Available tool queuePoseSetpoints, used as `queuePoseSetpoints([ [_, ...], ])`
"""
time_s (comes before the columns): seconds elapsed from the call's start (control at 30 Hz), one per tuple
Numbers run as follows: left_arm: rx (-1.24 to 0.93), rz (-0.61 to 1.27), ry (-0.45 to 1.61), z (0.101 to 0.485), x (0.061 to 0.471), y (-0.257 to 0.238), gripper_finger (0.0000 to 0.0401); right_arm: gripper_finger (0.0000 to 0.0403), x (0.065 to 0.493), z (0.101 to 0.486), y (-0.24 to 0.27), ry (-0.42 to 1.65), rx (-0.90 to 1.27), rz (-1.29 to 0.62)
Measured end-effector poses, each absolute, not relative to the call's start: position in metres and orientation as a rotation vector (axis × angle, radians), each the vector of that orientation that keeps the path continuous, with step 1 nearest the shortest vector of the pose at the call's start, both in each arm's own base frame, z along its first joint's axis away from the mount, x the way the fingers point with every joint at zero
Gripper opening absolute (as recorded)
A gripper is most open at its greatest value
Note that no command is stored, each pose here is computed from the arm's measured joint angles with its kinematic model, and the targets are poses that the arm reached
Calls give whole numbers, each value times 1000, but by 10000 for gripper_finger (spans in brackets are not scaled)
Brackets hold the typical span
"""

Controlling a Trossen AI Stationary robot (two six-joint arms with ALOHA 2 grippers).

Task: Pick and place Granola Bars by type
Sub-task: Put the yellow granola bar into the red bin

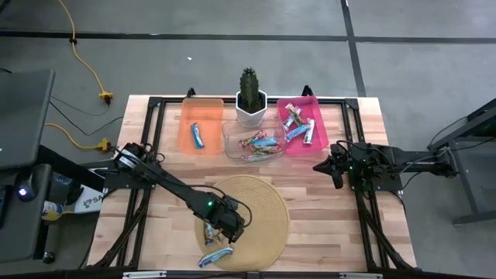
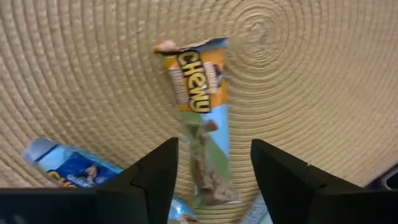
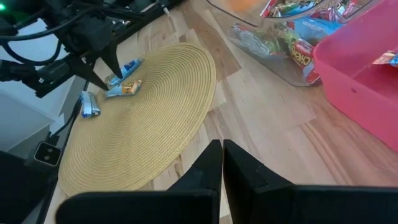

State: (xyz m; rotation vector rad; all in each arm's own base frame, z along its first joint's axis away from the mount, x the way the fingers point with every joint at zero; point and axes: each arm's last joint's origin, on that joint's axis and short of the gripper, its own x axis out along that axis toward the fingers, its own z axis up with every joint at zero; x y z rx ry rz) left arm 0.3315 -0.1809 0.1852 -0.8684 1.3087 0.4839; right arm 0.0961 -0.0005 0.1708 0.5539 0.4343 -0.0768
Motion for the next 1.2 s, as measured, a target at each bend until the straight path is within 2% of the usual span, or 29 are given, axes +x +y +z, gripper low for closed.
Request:
queuePoseSetpoints([
  [0.23,-879,474,1315,176,337,-184,261,0,96,171,0,438,557,-64],
  [0.47,-883,489,1359,159,340,-187,267,0,97,171,0,439,557,-65],
  [0.67,-893,524,1394,148,341,-188,240,0,98,169,0,460,558,-68],
  [1.0,-867,560,1412,146,338,-186,156,0,98,169,0,463,557,-70],
  [1.2,-856,569,1416,145,337,-185,121,0,98,169,0,463,558,-70],
])
